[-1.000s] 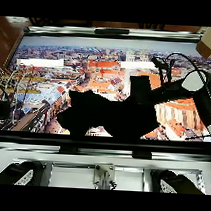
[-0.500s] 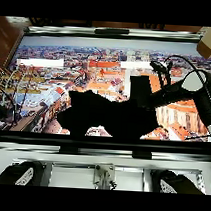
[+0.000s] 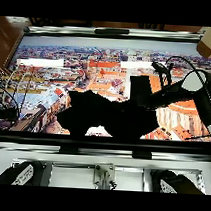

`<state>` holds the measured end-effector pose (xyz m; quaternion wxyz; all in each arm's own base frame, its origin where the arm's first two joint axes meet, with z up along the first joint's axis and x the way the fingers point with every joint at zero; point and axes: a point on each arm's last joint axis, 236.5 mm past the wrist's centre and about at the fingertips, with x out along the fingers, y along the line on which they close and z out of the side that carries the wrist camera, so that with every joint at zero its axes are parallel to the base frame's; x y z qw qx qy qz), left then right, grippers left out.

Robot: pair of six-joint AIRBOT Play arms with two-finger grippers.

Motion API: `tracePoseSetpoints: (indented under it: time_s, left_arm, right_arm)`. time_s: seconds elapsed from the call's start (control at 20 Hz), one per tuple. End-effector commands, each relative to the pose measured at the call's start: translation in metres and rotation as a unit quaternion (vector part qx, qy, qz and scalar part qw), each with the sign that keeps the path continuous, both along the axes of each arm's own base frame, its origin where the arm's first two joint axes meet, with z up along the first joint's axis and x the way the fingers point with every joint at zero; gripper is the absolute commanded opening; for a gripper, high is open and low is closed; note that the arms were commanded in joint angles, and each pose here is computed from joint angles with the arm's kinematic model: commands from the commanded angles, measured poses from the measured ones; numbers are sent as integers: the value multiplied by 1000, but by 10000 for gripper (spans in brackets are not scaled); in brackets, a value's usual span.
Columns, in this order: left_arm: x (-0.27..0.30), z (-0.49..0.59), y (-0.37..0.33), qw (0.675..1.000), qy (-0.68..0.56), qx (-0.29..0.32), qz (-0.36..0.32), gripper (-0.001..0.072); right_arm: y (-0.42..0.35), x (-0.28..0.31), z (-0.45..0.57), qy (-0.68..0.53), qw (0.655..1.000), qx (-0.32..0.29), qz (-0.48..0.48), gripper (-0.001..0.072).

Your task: Fold the shirts.

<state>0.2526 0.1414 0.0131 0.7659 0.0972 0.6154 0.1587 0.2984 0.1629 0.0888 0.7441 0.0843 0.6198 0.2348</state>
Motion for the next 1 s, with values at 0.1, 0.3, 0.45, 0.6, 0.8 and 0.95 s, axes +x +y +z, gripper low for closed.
tracePoseSetpoints:
  time_s: [0.1,0.3,0.45,0.6,0.8,0.95]
  left_arm:
    - [-14,-44,15,999,33,-16,19,586]
    - [-8,-70,15,999,38,-20,4,586]
    - [-6,-83,20,999,46,-24,6,527]
    - [-11,-100,27,997,66,-33,19,526]
    - [-12,-106,36,997,69,-35,19,527]
    - [-4,-111,37,998,63,-31,-1,524]
  right_arm:
    - [0,1,0,2,1000,0,-6,54]
    - [0,3,0,-2,1000,1,-8,54]
    - [0,3,0,-2,1000,1,-8,54]
    - [0,3,0,-3,1000,1,-8,54]
    - [0,3,0,-3,1000,1,-8,54]
    - [0,3,0,-3,1000,1,-8,54]
